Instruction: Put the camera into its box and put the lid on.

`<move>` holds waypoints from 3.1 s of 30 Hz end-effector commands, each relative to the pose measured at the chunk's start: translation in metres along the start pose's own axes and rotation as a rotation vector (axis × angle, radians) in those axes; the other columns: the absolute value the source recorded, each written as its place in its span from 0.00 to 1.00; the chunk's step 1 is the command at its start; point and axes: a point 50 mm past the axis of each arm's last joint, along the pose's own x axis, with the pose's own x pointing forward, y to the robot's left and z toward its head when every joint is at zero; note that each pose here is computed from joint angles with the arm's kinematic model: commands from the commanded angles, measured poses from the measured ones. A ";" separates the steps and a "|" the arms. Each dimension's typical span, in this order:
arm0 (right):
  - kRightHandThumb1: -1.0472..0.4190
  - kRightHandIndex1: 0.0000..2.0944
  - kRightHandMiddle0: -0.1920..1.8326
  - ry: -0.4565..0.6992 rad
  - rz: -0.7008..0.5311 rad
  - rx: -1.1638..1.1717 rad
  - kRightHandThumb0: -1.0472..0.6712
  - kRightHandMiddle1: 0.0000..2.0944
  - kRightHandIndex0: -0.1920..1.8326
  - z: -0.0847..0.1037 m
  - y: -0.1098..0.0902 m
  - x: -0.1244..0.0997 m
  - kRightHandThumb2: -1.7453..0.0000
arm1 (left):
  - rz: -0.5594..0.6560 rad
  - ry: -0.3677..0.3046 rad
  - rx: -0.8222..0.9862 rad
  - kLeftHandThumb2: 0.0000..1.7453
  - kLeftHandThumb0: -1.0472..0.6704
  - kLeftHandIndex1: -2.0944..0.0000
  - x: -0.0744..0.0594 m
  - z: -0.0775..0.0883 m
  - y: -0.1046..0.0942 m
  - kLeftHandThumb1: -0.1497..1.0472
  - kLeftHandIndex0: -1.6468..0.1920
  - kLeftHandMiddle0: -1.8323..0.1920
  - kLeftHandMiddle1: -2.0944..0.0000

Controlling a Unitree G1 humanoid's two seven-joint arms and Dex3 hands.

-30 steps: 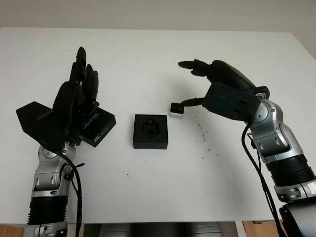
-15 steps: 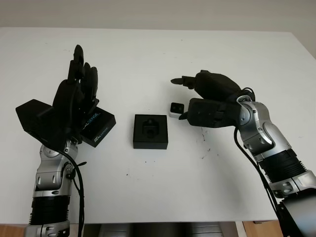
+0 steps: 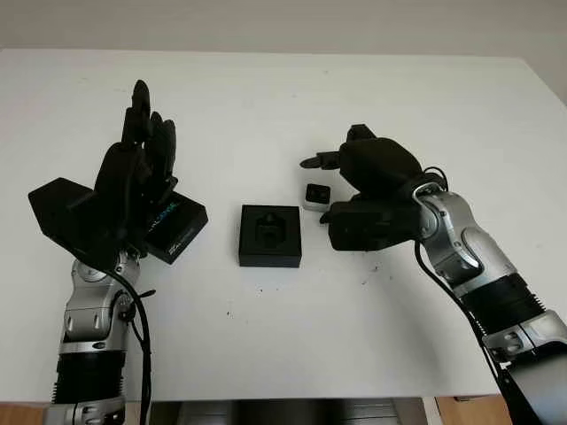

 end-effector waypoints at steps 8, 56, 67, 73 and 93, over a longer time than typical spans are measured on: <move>0.13 0.97 0.24 -0.005 0.030 -0.064 0.25 0.36 0.00 -0.002 0.010 -0.001 0.97 | -0.002 -0.023 0.016 0.28 0.20 1.00 0.000 0.006 0.000 1.00 1.00 1.00 1.00; 0.02 0.97 0.29 -0.043 -0.113 -0.019 0.36 0.69 0.12 -0.014 0.032 0.002 0.97 | -0.004 -0.021 0.032 0.26 0.19 1.00 0.000 0.005 0.000 1.00 1.00 1.00 1.00; 0.02 0.22 0.25 -0.021 -0.097 0.180 0.38 0.68 0.23 -0.021 0.030 0.005 0.97 | -0.005 -0.021 0.040 0.26 0.19 1.00 -0.001 0.005 0.001 1.00 1.00 1.00 1.00; 0.00 0.09 0.24 0.027 -0.027 0.303 0.37 0.70 0.24 -0.029 0.019 0.008 0.95 | -0.005 -0.017 0.035 0.26 0.19 1.00 -0.001 0.005 0.000 1.00 1.00 1.00 1.00; 0.00 0.05 0.25 -0.007 -0.024 0.460 0.38 0.71 0.26 -0.032 -0.013 0.005 0.95 | -0.005 -0.022 0.036 0.27 0.20 1.00 -0.002 0.004 -0.003 1.00 1.00 1.00 1.00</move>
